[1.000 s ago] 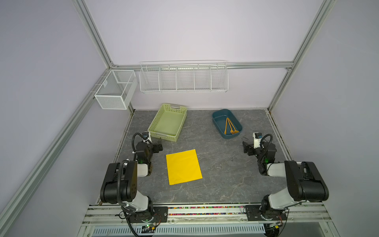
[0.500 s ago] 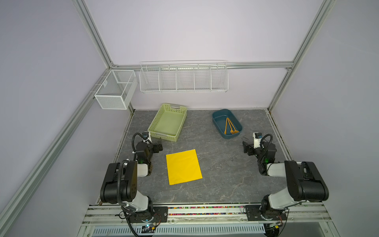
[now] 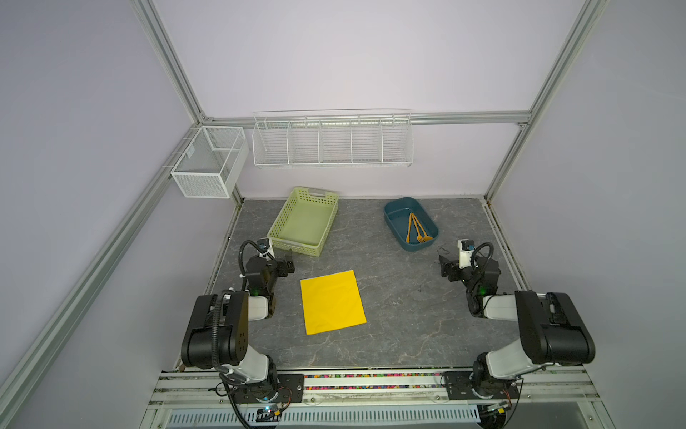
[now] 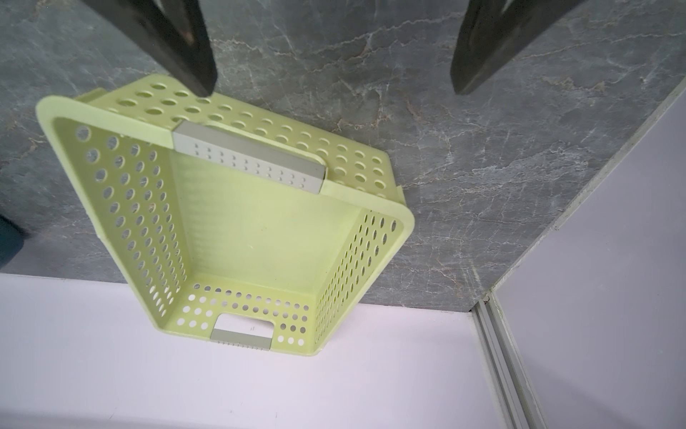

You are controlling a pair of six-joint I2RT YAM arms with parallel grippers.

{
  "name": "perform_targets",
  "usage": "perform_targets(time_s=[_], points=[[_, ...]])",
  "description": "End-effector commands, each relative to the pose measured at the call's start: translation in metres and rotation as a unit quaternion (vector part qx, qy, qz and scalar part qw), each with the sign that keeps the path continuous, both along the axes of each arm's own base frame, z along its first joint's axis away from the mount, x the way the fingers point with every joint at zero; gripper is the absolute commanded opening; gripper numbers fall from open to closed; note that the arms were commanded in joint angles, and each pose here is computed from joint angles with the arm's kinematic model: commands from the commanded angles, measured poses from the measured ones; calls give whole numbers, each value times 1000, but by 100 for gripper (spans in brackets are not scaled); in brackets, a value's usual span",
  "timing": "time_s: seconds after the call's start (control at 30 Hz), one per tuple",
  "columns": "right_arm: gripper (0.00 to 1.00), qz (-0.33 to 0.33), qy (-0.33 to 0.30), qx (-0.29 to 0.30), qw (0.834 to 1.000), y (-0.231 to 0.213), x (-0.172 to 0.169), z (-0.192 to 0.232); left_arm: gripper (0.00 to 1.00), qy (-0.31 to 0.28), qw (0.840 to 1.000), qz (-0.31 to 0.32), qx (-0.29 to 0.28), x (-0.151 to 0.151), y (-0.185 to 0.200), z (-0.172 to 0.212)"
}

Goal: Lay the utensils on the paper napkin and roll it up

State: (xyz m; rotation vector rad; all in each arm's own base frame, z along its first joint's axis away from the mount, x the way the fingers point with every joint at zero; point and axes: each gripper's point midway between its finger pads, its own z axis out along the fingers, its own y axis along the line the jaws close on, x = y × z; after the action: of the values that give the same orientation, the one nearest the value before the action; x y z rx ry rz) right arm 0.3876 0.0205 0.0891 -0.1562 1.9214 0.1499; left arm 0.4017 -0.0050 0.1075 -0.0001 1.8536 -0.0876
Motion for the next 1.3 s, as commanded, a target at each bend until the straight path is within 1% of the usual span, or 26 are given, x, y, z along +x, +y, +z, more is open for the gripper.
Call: perform_targets(time_s=[0.0,0.53,0.63,0.8,0.9,0.93,1.0,1.1,1.27], points=[[88,10,-17,-8,1000,2,1,7,99,-14,1000,-1,10,3,0,7],[88,10,-19,-9,1000,2,1,7,99,-15,1000,0,10,3,0,7],[88,-4,-19,-15,1000,-1,2,10,99,-17,1000,2,11,2,1,8],[88,-3,-9,-19,1000,1,1,25,99,-29,999,24,20,-3,4,21],[88,-4,1,-23,1000,4,-3,35,100,-25,999,29,30,-6,1,29],[89,-5,-1,-25,1000,5,-3,44,99,-21,999,25,32,-7,-1,32],[91,-6,23,-15,1000,10,-6,49,98,-7,999,17,34,-8,-7,36],[94,18,53,8,998,31,-9,64,97,6,999,17,33,-9,-11,45],[95,55,107,69,990,75,-19,78,97,24,999,42,-13,-12,-9,57]])
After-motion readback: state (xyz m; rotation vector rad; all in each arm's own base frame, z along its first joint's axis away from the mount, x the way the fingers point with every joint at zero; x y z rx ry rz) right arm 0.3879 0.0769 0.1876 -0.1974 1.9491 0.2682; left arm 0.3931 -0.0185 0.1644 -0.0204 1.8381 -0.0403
